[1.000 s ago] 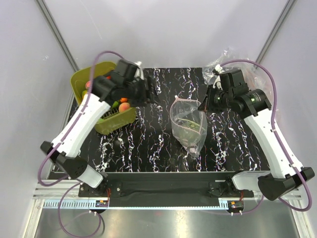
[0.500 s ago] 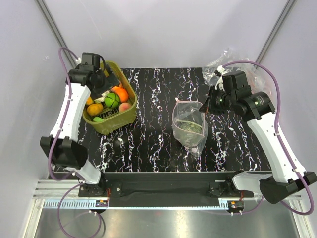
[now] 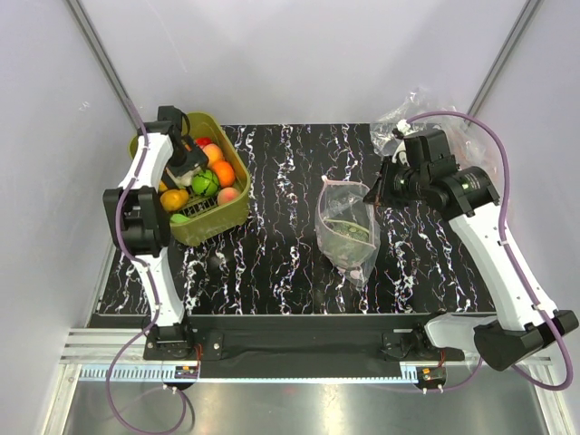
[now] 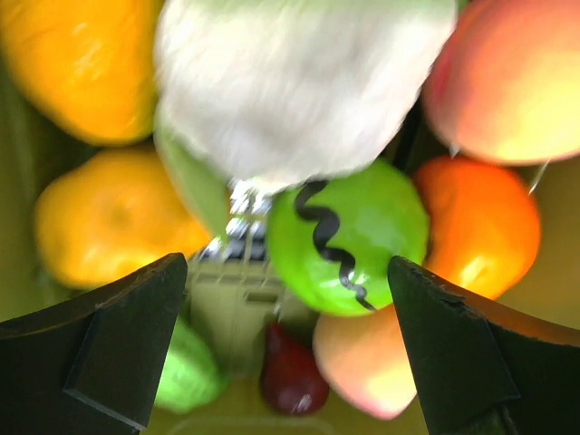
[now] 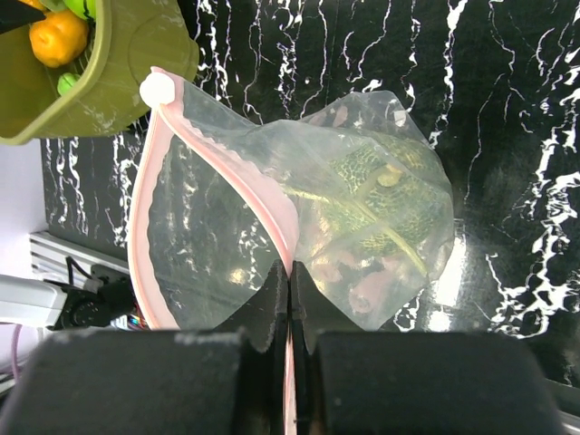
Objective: Place the food in the zip-top bag and seal the zipper
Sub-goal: Pick up the fake fruit from the bin, then place the fake fruit in the zipper food storage bag, then pick up the fake fruit from the bin, then place the fake fruit in the zipper food storage bag.
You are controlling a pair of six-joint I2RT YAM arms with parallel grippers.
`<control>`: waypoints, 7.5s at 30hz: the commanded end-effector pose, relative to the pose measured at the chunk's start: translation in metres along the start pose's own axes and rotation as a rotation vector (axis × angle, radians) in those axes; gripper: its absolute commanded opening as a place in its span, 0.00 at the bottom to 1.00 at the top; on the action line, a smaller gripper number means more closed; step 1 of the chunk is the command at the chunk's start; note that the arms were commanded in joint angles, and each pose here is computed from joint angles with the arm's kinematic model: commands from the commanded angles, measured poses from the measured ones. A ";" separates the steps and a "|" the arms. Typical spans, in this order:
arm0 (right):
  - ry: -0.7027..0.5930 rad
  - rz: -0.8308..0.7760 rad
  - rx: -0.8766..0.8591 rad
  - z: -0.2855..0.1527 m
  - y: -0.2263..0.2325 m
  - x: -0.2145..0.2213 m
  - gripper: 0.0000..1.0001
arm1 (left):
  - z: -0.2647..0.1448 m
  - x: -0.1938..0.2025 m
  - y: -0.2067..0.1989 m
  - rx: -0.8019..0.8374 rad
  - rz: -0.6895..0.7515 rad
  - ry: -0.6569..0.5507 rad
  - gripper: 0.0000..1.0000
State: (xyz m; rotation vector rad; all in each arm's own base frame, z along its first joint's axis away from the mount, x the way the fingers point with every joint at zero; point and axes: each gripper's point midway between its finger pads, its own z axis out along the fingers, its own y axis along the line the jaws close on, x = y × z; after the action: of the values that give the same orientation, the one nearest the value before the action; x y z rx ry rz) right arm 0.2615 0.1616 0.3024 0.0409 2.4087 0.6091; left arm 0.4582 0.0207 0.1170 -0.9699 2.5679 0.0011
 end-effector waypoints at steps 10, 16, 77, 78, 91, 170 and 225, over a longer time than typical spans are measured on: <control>-0.032 0.078 0.028 0.016 -0.004 -0.008 0.00 | 0.032 0.023 -0.023 0.116 -0.054 0.089 0.99; -0.030 0.083 0.026 0.022 -0.002 -0.013 0.00 | 0.026 0.039 -0.032 0.160 -0.063 0.084 0.99; -0.051 0.067 -0.121 -0.004 0.023 -0.010 0.00 | -0.355 0.310 -0.217 1.289 0.643 0.084 0.69; -0.048 0.072 -0.125 -0.004 0.024 -0.009 0.00 | -0.353 0.312 -0.216 1.285 0.648 0.086 0.70; -0.050 0.080 -0.125 -0.005 0.022 -0.005 0.00 | -0.344 0.311 -0.215 1.199 0.686 0.051 0.99; -0.008 0.096 -0.023 0.010 0.006 -0.004 0.00 | -0.001 0.021 -0.090 0.326 0.081 -0.040 0.40; -0.047 0.110 0.002 0.010 0.005 -0.016 0.00 | -0.368 0.313 -0.189 1.380 0.786 0.059 0.18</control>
State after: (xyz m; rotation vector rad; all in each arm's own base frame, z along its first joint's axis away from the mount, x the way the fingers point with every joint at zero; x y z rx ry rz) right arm 0.2722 0.1730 0.2935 0.1748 2.4224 0.6781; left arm 0.2401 -0.3777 0.3638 0.4926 2.0504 -1.3357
